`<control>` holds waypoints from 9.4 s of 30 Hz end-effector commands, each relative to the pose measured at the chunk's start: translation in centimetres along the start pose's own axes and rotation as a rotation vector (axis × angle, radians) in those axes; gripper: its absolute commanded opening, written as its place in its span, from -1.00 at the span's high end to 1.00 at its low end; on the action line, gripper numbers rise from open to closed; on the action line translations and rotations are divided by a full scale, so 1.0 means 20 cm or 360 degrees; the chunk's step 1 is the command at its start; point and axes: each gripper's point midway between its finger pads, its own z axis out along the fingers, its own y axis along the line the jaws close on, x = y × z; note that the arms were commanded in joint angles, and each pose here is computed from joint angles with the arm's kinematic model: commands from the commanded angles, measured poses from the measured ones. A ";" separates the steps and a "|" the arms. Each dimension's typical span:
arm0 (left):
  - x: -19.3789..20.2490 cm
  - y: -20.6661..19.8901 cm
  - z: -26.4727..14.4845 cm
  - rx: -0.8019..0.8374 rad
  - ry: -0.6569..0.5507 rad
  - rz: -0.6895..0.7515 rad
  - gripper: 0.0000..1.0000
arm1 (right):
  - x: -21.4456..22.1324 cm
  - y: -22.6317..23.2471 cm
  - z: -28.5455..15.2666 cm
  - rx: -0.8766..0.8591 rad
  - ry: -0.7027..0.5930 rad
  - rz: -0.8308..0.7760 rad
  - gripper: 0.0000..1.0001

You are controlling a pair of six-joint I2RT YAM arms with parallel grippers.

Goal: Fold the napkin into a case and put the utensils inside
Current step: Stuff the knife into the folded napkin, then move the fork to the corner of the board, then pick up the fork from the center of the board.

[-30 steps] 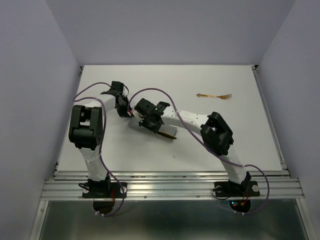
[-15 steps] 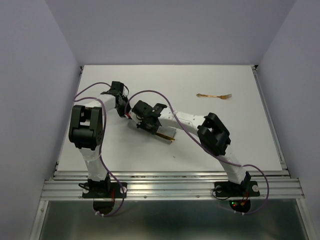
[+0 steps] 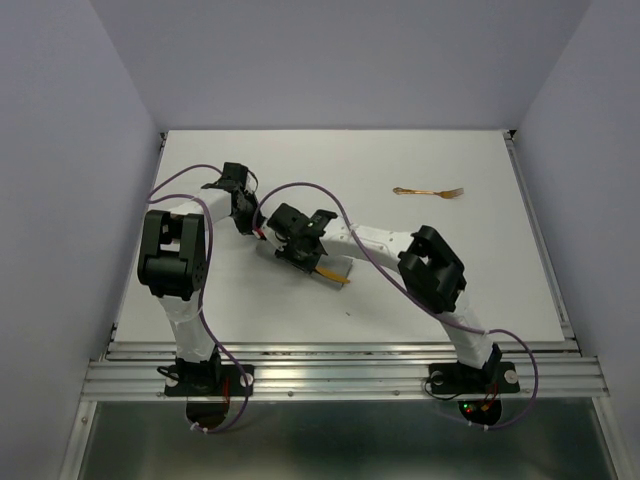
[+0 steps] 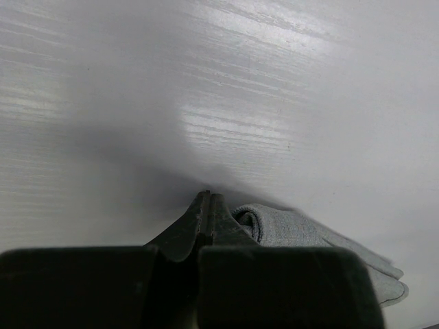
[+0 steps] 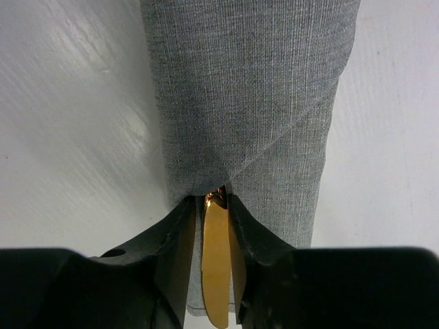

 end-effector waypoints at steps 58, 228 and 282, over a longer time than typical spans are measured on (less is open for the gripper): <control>0.04 -0.01 0.00 0.0004 0.0028 0.0051 1.00 | 0.14 -0.01 -0.14 -0.0076 -0.0074 0.0116 0.55; -0.06 -0.32 -0.42 0.0023 -0.0325 0.0324 1.00 | 1.32 -0.67 -0.28 0.0486 0.0218 0.1741 -0.61; -0.09 -0.12 -0.41 -0.0072 -0.0312 0.0258 1.00 | 1.35 -0.59 -0.22 0.0428 0.0325 0.1775 0.85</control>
